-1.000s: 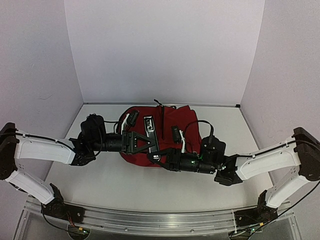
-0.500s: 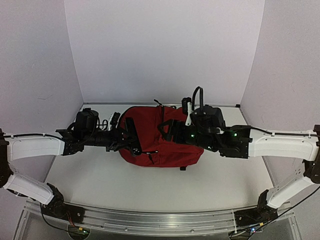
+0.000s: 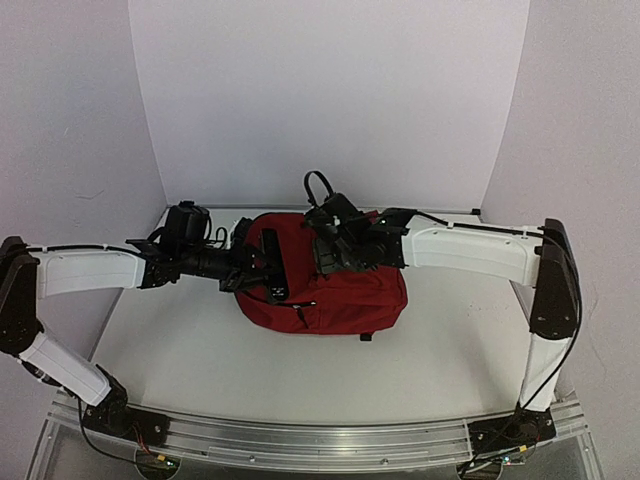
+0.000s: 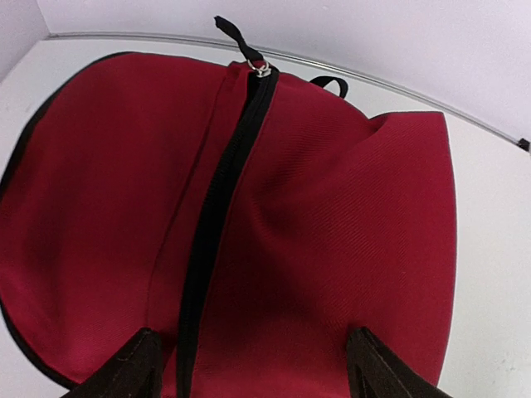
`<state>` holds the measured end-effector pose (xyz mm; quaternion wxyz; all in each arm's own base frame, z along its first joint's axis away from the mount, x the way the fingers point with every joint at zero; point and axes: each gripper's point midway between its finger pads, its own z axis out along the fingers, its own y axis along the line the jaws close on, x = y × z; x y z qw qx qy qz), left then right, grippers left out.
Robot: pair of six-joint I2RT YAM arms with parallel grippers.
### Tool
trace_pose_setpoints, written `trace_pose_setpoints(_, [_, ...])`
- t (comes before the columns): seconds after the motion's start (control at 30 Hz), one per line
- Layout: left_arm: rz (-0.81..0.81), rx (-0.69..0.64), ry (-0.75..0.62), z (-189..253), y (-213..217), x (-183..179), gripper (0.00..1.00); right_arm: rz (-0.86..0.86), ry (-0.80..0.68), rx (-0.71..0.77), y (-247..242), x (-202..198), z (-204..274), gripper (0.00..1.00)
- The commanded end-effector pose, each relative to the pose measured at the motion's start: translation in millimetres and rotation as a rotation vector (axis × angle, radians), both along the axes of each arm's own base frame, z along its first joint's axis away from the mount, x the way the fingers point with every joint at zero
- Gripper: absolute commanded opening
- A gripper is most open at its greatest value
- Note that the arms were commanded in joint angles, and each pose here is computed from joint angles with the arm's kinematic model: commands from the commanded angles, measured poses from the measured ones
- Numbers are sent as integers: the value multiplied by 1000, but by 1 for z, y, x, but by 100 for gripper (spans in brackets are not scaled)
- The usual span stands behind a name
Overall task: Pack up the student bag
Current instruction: Place the stationery in the student bag.
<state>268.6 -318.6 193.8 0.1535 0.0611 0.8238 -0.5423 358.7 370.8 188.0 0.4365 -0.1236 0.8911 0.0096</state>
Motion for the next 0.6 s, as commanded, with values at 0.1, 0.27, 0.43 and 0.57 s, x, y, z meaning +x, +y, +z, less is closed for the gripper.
trace_pose_setpoints(0.1, [-110,-100,-109,44,-20,10,7,-102,-115,-158,-16,24,25,43])
trace_pose_setpoints(0.27, [-146,-102,-69,41,-31,18,7,-146,-136,-110,-22,23,35,1])
trace_pose_setpoints(0.43, [-220,-188,-50,52,-52,15,7,-70,-161,53,-24,14,60,0])
trace_pose_setpoints(0.57, [-301,-216,-40,55,-79,3,7,35,-165,162,-25,-1,76,0])
